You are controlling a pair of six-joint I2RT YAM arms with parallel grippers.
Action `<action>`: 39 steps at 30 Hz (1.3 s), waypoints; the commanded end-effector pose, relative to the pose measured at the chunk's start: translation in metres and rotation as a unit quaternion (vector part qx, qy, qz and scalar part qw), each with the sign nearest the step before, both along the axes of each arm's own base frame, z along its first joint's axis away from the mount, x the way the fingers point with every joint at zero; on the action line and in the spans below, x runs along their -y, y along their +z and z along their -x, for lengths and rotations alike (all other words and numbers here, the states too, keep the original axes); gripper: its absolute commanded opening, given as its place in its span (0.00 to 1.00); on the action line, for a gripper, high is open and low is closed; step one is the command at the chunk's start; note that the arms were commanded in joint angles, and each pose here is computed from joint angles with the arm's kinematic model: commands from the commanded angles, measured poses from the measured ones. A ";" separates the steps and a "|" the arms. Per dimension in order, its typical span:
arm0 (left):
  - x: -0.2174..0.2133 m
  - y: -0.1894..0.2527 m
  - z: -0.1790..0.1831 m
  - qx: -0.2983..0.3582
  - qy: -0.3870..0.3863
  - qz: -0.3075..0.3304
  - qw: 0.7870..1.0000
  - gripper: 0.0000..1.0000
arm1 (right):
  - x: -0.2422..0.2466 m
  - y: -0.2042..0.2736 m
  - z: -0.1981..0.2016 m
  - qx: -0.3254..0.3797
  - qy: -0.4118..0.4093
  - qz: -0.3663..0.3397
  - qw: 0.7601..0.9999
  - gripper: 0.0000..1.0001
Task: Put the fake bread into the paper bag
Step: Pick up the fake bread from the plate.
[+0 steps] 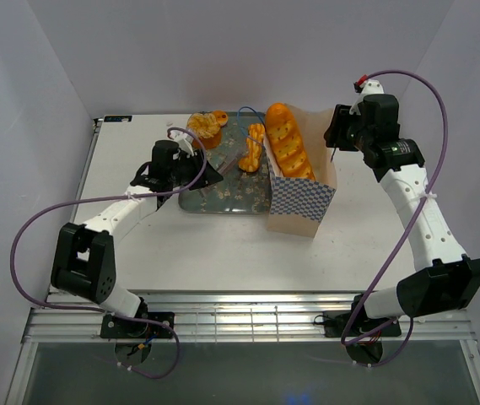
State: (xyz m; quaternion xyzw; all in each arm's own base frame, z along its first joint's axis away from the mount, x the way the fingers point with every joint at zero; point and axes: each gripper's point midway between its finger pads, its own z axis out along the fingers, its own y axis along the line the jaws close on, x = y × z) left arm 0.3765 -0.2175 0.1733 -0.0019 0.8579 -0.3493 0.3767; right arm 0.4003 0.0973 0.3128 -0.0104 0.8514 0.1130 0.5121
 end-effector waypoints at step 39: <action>0.034 -0.047 -0.068 -0.004 -0.038 0.011 0.999 0.44 | -0.002 0.016 -0.010 0.016 0.002 0.005 1.000 0.54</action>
